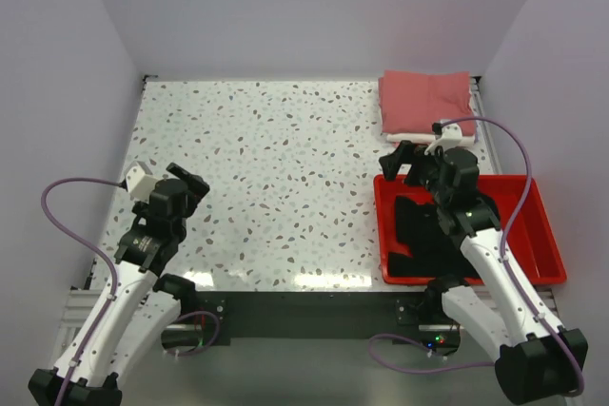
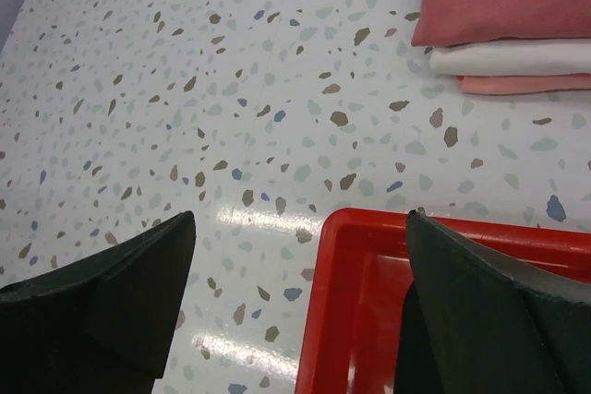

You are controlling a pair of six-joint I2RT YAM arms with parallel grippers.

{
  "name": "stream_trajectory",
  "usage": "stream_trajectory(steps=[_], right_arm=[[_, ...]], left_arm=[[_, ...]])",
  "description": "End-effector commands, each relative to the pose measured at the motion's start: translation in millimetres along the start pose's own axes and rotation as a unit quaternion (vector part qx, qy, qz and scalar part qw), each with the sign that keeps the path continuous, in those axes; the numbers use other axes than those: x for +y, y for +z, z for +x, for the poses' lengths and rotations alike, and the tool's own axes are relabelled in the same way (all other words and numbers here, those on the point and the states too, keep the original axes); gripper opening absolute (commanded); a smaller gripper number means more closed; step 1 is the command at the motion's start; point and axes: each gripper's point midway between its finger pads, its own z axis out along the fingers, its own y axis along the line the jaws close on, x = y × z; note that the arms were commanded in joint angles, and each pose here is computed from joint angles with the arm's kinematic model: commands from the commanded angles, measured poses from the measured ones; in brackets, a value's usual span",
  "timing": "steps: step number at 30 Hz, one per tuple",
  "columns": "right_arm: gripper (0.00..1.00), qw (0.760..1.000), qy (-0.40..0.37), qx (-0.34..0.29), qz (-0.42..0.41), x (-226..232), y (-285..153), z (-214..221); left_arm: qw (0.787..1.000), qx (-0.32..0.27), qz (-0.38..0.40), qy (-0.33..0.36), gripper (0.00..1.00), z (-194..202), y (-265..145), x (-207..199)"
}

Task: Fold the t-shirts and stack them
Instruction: Grab the tshirt from the pile

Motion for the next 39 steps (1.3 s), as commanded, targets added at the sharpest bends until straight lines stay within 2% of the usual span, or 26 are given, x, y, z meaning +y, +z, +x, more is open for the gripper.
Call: stream_trajectory(steps=[1, 11, 12, 13, 14, 16, 17, 18, 20, 22, 24, 26, 28, 31, 35, 39], right_arm=[[0.99, 0.999, -0.004, -0.036, 0.003, 1, -2, -19], [0.99, 0.999, 0.011, -0.037, 0.028, -5, -4, -24], [0.99, 0.999, 0.012, -0.018, 0.042, -10, -3, -17], [0.99, 0.998, 0.016, -0.009, 0.06, -15, -3, -15], [0.99, 0.993, 0.031, -0.024, 0.11, -28, -7, -28], [0.99, 0.983, 0.038, 0.011, 0.182, -52, -13, -15], [0.99, 0.975, 0.043, 0.006, 0.218, -61, -17, -21], [0.99, 0.965, 0.041, 0.039, 0.255, -74, -21, -7], [0.99, 0.947, 0.05, 0.045, 0.313, -91, -29, -6], [0.99, 0.931, 0.054, 0.079, 0.351, -105, -36, 10], [0.99, 0.919, 0.069, 0.087, 0.377, -123, -42, 18], [0.99, 0.914, 0.093, 0.106, 0.379, -134, -43, 36], [0.99, 0.921, 0.129, 0.123, 0.346, -135, -36, 51], [0.99, 0.914, 0.126, 0.135, 0.361, -141, -37, 60], [0.99, 0.893, 0.126, 0.158, 0.403, -161, -45, 82], [0.99, 0.887, 0.138, 0.167, 0.408, -165, -44, 100]], left_arm=[[1.0, -0.024, -0.002, -0.019, 1.0, -12, 0, -2], [1.0, -0.014, -0.001, -0.014, 1.0, -7, 1, -3], [1.0, -0.013, -0.001, -0.013, 1.0, -7, 1, -3], [1.0, -0.012, -0.002, -0.013, 1.0, -7, 1, -3], [1.0, -0.011, -0.003, -0.01, 1.0, -6, 2, -3], [1.0, -0.01, -0.004, -0.01, 1.0, -6, 2, -3], [1.0, -0.011, -0.003, -0.008, 1.0, -6, 2, -3], [1.0, -0.01, -0.004, -0.008, 1.0, -6, 2, -4], [1.0, -0.009, -0.003, -0.005, 1.0, -6, 2, -4], [1.0, -0.008, -0.002, -0.004, 1.0, -7, 2, -5], [1.0, -0.006, 0.0, -0.004, 1.0, -6, 2, -6], [1.0, -0.005, 0.0, -0.003, 1.0, -5, 2, -5], [1.0, -0.003, 0.002, -0.002, 1.0, -5, 1, -7], [1.0, 0.001, 0.002, 0.0, 1.0, -4, 1, -6], [1.0, 0.004, 0.001, 0.003, 1.0, -2, 0, -5], [1.0, 0.001, 0.004, -0.002, 1.0, -5, -1, -7]])
